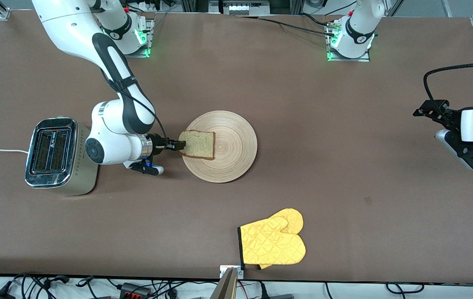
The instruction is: Move plate and put bread in toaster
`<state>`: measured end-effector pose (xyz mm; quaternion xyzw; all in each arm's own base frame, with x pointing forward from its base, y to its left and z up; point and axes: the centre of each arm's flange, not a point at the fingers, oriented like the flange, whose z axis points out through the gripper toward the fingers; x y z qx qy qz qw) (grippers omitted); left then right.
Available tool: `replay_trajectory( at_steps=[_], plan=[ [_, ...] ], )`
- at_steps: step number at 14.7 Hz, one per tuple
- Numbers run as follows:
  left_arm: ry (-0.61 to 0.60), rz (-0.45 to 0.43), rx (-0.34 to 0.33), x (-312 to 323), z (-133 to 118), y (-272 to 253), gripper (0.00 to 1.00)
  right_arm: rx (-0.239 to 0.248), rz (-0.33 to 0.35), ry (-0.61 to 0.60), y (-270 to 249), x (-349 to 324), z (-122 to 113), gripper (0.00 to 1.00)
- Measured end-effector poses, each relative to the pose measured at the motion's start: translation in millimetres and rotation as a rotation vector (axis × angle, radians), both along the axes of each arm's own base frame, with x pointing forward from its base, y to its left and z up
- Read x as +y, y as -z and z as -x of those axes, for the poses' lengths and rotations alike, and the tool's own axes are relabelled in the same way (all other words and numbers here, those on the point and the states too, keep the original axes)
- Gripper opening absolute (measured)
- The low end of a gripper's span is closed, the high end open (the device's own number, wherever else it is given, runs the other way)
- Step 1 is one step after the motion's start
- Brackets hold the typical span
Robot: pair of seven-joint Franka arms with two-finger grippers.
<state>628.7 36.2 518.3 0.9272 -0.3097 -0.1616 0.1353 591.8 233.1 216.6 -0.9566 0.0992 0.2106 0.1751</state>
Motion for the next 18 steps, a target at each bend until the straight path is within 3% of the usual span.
replay_trajectory(
  at_steps=[5,8,9,11,14,18],
  plan=[
    [-0.261,-0.099,-0.003,13.8,4.1,-19.5,1.0,-0.001,0.006,-0.016,12.9,16.6,6.5,0.78],
    [-0.315,-0.113,-0.085,6.0,7.5,-35.5,1.0,0.0,0.007,-0.015,12.9,16.8,6.6,0.66],
    [-0.33,-0.115,-0.119,3.2,12.9,-35.7,1.0,0.0,0.007,-0.014,12.9,16.5,6.5,0.58],
    [-0.356,-0.121,-0.172,-1.9,35.5,-28.8,1.0,0.0,0.008,-0.013,12.9,15.8,6.2,0.52],
    [-0.405,-0.142,-0.207,-6.2,78.7,-18.4,1.0,0.0,0.008,-0.012,12.9,15.5,6.0,0.5],
    [-0.596,-0.307,-0.247,-16.5,92.9,-33.0,1.0,-0.002,0.009,-0.008,12.2,13.0,4.7,0.47]
  ],
)
